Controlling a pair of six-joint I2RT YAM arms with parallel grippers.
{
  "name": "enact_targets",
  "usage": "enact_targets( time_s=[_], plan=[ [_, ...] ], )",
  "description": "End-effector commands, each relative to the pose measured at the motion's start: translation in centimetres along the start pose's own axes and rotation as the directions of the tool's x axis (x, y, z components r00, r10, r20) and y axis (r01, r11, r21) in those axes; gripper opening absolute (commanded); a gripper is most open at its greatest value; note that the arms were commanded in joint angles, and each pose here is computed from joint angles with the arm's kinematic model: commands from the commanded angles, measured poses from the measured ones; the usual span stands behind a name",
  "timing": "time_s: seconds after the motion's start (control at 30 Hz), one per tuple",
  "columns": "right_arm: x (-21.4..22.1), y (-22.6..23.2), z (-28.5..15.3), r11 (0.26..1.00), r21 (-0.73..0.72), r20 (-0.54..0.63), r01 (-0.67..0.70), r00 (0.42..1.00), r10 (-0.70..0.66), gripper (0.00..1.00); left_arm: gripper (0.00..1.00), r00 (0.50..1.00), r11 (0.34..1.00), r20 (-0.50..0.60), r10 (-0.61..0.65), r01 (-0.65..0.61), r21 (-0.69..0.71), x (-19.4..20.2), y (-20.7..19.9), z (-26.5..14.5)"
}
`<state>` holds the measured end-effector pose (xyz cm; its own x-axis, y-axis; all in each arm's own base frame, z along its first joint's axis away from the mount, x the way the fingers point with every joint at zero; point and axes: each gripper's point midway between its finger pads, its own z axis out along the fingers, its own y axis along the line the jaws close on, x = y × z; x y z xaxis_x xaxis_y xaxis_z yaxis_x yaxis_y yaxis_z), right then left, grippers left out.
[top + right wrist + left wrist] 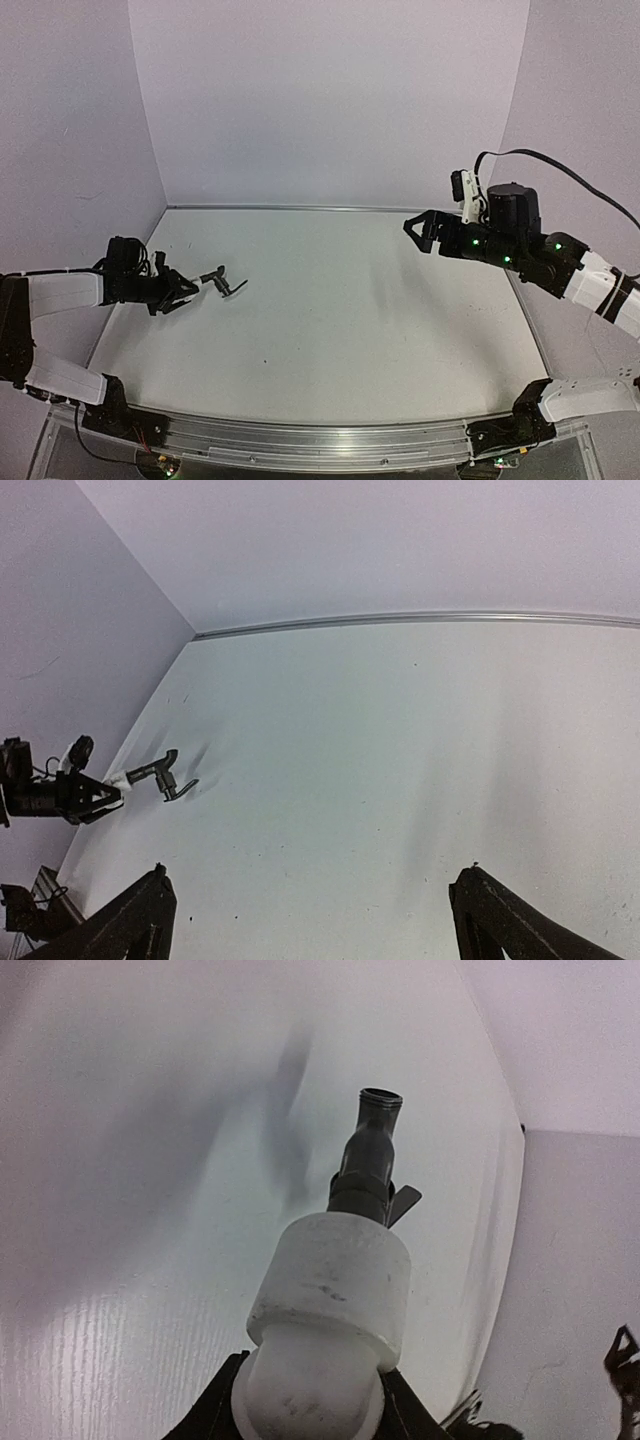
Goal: Install the water faucets
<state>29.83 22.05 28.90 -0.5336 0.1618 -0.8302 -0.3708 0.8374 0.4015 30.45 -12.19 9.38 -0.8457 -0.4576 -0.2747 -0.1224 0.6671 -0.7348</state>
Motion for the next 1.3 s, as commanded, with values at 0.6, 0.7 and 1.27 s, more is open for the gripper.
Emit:
enact_targets(
  time_s=[0.6, 0.7, 1.27],
  plan=[
    [-3.8, -2.6, -5.4, 0.975, 0.119, 0.219, -0.186, 0.963, 0.157, 0.98, 0.87, 0.739, 0.778, 0.274, -0.616, 0.625, 0.063, -0.8, 5.6, -4.1],
    [-4.7, -3.6, -6.8, 0.965, 0.19, 0.243, -0.182, 0.961, 0.133, 0.98, 0.91, 0.748, 0.798, 0.342, -0.569, 0.602, 0.011, -1.0, 5.6, -6.1],
    [-6.0, -5.6, -8.7, 0.917, 0.396, 0.178, 0.042, 0.976, -0.122, 0.98, 0.96, 0.715, 0.946, 0.619, 0.325, -0.261, -0.194, -12.8, -10.1, -18.5]
  ],
)
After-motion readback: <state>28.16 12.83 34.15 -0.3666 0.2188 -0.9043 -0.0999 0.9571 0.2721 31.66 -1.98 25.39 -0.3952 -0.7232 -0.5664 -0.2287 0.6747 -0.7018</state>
